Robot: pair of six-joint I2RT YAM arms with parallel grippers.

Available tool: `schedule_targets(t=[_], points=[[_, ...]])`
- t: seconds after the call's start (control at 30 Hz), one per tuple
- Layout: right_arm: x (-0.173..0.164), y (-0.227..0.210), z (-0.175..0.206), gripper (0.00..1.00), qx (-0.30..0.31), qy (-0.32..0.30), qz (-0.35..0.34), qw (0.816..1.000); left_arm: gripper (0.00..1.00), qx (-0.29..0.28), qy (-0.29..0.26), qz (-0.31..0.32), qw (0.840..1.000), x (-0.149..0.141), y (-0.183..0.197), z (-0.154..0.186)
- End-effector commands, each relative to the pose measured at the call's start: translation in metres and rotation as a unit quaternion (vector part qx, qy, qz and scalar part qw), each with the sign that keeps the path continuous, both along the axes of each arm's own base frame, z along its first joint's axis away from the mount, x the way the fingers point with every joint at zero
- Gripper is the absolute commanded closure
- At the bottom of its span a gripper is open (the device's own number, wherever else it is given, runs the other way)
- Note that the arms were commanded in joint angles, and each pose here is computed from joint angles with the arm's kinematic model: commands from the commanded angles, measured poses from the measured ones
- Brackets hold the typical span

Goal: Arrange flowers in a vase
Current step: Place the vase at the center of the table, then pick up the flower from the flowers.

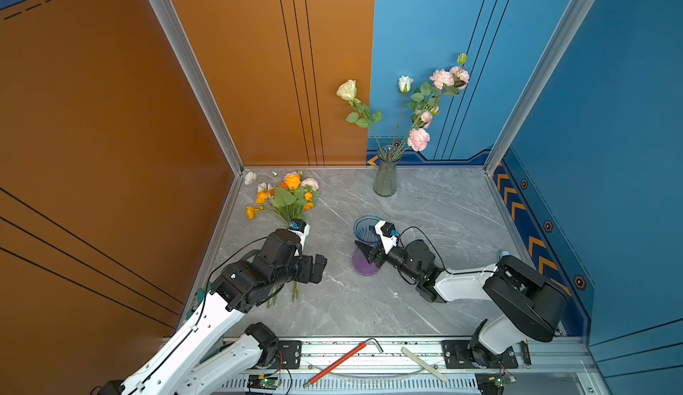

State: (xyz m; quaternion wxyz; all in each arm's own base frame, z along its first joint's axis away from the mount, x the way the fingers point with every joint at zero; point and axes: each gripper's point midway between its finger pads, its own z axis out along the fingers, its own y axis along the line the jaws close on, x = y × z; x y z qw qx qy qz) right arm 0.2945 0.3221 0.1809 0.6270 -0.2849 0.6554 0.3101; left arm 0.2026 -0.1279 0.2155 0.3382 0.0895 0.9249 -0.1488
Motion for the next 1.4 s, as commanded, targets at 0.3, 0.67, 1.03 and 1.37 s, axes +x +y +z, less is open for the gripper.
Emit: schedule_targets(t=[0.3, 0.67, 1.03, 1.37], points=[[0.000, -0.003, 0.023, 0.00, 0.001, -0.037, -0.025, 0.999, 0.02, 0.005, 0.002, 0.008, 1.000, 0.002, 0.009, 0.006], [-0.020, -0.016, -0.013, 0.00, -0.100, 0.056, -0.011, 0.993, 0.02, 0.056, 0.043, 0.096, 0.993, 0.029, 0.049, 0.003], [-0.046, -0.035, 0.012, 0.00, -0.138, 0.098, 0.014, 0.985, 0.30, 0.146, 0.169, 0.168, 0.960, 0.084, 0.114, -0.055], [-0.065, -0.052, 0.048, 0.00, -0.093, 0.135, 0.101, 0.981, 0.54, 0.170, 0.268, 0.166, 0.934, 0.097, 0.132, -0.111]])
